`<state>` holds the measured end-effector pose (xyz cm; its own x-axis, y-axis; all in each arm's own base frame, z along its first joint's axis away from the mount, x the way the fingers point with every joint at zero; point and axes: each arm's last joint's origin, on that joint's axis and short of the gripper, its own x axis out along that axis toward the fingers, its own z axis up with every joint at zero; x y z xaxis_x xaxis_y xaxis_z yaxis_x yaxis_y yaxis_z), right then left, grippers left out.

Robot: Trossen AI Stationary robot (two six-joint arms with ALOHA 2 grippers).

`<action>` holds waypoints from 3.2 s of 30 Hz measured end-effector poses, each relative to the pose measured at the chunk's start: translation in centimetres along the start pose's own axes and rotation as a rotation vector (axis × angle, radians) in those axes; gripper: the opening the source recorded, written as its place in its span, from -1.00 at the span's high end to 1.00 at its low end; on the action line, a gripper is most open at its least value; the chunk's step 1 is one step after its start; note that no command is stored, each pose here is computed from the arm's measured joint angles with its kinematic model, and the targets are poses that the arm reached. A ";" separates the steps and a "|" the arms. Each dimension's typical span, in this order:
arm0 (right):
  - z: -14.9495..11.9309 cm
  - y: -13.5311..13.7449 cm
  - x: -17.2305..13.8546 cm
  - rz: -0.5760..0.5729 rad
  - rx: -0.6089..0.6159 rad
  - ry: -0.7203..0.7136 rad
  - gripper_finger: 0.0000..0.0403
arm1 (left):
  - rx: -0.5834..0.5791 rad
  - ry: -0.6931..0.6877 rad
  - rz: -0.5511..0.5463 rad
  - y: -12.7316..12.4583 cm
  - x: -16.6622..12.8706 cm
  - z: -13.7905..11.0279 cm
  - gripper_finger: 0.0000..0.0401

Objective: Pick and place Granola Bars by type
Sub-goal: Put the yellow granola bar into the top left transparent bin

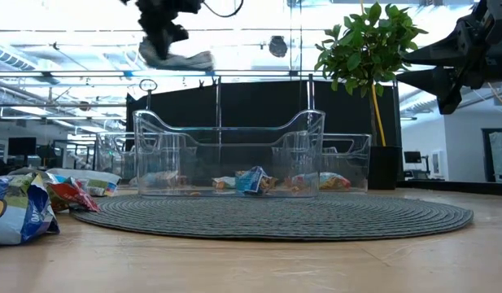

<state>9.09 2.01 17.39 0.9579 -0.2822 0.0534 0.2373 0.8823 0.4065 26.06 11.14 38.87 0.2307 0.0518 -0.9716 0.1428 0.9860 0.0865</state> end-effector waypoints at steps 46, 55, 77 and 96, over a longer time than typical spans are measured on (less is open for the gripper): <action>0.0 0.0 0.0 0.000 0.000 0.000 0.15 | 0.321 0.017 0.016 5.4 13.5 -10.5 1.00; 0.0 0.0 0.0 0.000 0.000 0.000 0.15 | 0.324 0.041 -0.020 5.5 14.7 -10.6 1.00; 0.0 0.0 0.0 0.000 0.000 0.000 0.15 | 0.355 0.013 -0.027 4.0 19.3 -12.5 1.00; 0.0 0.0 0.0 0.000 0.000 0.000 0.15 | 0.264 0.075 0.035 3.9 19.2 -11.8 0.59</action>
<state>9.09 2.01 17.39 0.9578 -0.2823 0.0538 0.2372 0.8823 0.4065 19.67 17.86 17.93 0.1691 0.1067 -0.9798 0.3842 0.9084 0.1652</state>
